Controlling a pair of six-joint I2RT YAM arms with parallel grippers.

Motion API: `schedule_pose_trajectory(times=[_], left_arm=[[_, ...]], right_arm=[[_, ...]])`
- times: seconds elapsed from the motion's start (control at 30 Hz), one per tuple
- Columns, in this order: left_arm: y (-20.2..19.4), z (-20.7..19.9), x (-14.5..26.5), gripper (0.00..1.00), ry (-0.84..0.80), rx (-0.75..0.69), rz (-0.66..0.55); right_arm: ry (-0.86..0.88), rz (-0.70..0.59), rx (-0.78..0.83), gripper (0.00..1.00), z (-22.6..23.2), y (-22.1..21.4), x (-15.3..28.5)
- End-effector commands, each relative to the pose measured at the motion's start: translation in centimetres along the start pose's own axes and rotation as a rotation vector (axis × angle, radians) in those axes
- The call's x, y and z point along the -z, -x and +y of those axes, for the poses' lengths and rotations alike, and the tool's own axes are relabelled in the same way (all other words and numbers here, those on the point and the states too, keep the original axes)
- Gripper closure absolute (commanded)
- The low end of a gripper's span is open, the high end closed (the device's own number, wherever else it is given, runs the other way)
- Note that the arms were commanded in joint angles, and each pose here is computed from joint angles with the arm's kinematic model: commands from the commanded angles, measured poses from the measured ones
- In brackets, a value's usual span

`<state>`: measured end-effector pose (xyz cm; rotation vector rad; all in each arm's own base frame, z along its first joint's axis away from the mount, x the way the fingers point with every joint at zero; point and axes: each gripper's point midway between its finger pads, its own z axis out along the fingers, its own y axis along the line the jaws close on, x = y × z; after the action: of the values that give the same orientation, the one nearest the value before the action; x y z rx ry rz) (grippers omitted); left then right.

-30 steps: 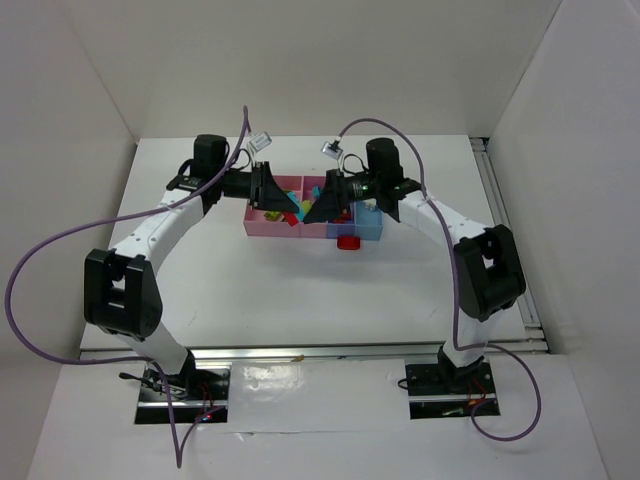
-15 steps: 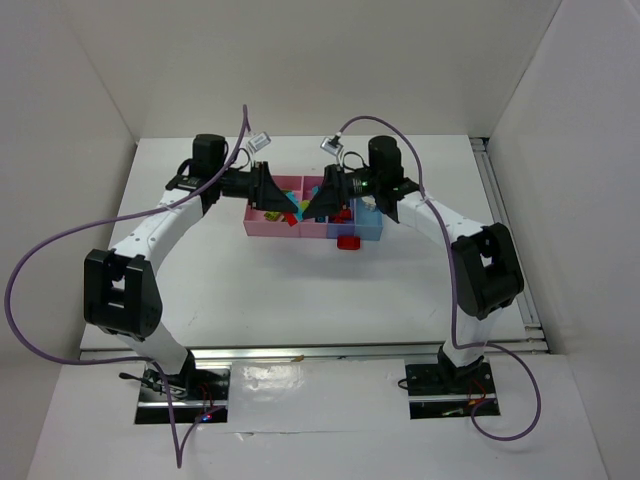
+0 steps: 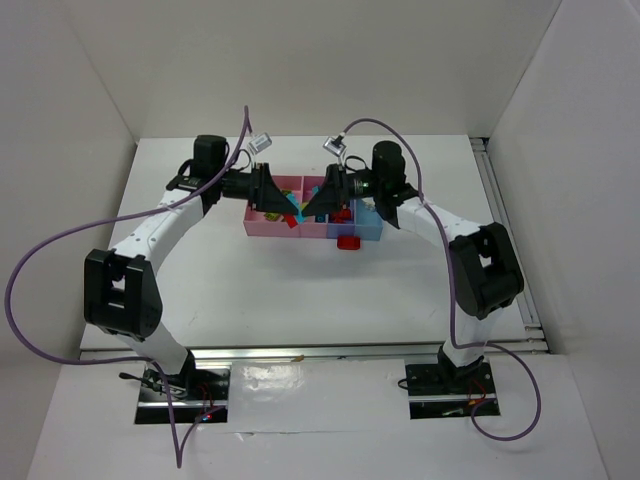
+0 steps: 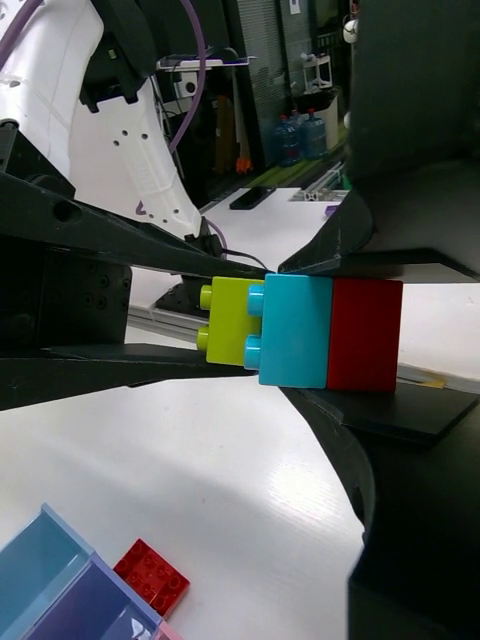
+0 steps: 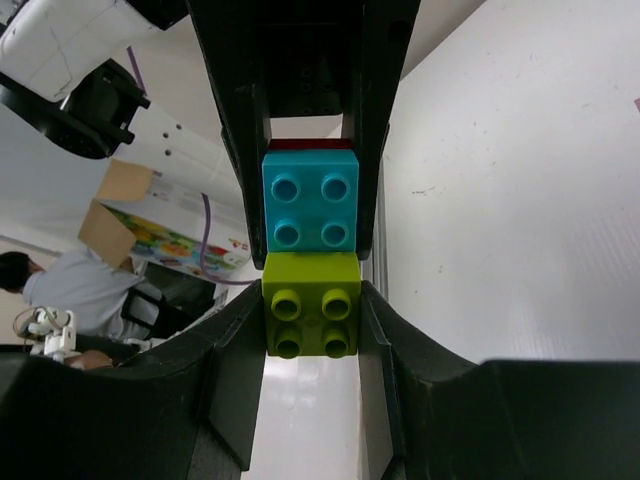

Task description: Sort the legos into containers by color

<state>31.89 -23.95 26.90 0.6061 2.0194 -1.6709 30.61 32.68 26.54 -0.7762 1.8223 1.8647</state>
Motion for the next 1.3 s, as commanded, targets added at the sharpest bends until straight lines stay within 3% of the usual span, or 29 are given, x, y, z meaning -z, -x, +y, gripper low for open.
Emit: schedule_pose_trajectory(times=[0.0,0.13,0.3,0.5,0.63,0.7,0.87,1.03,1.2,1.27], left_arm=[[0.2,0.1,0.5,1.00,0.006,-0.050,-0.015],[0.1,1.3,1.9,1.00,0.077,-0.005,-0.049],[-1.0,4.8,4.3,1.00,0.195,0.099,-0.113],[-1.1,8.9,9.2,1.00,0.563,0.213,-0.314],[-1.5,9.4,11.7,1.00,0.589,0.261,-0.367],[-1.9,9.3,11.8,1.00,0.577,0.274,-0.356],[-2.3,8.5,12.1,1.00,0.542,0.272,-0.343],[-2.0,8.3,11.6,1.00,0.487,0.271,-0.319],[-1.7,8.5,11.1,1.00,0.423,0.264,-0.301],[-1.5,7.5,10.3,1.00,0.347,0.241,-0.281]], right_arm=[[-0.036,-0.077,0.044,0.90,-0.2,1.0,0.8],[-0.202,-0.170,0.036,0.90,-2.9,2.5,2.2],[-0.346,-0.184,-0.004,0.90,-6.2,3.4,1.2],[-0.670,-0.201,-0.069,0.86,-14.2,5.8,-1.0],[-0.766,-0.221,-0.051,0.86,-17.3,7.7,-2.2],[-0.835,-0.164,-0.083,0.83,-20.1,6.1,-2.7],[-0.850,-0.126,-0.016,0.73,-22.8,6.6,-4.5],[-0.873,-0.068,0.028,0.19,-22.8,7.2,-5.5],[-0.836,-0.107,0.076,0.16,-19.2,8.8,-4.6],[-0.796,-0.084,0.053,0.16,-18.4,7.5,-3.8]])
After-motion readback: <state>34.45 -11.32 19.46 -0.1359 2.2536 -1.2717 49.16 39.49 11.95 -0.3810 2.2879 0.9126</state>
